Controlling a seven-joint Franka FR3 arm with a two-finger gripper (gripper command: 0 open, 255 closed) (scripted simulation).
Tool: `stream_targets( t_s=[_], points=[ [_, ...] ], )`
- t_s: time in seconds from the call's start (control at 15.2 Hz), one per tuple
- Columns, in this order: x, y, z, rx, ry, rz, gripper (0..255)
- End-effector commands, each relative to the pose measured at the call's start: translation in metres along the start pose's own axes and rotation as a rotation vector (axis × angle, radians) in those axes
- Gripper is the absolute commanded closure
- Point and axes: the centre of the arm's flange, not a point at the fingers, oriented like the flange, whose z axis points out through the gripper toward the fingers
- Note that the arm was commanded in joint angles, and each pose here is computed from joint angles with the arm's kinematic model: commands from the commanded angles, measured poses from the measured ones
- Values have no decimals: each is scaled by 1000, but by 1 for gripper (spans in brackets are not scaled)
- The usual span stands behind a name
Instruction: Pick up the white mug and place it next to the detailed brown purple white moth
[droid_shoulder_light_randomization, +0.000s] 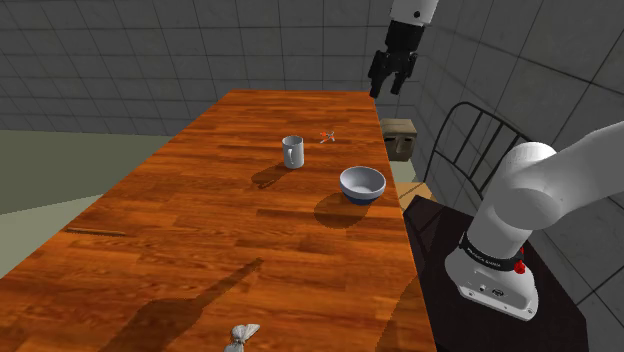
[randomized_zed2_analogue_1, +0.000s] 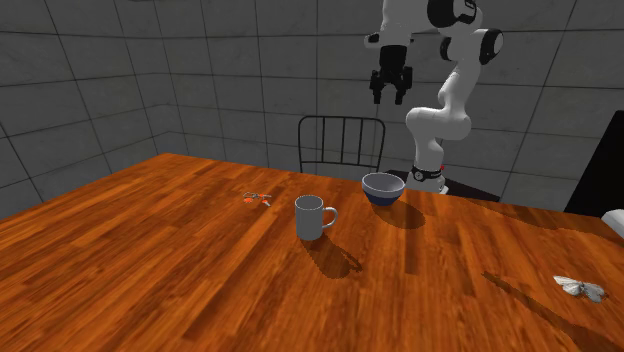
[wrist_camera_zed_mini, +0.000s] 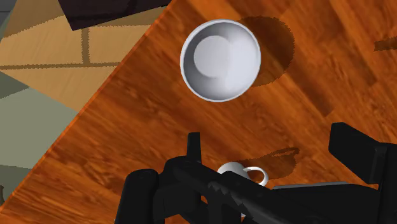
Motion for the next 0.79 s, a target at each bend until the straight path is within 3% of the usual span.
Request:
stream_targets(
  t_s=[0.0, 0.73],
  points=[
    [0, 0, 0, 0, 0, 0, 0],
    [123, -10, 91, -38, -64, -22, 0]
  ],
)
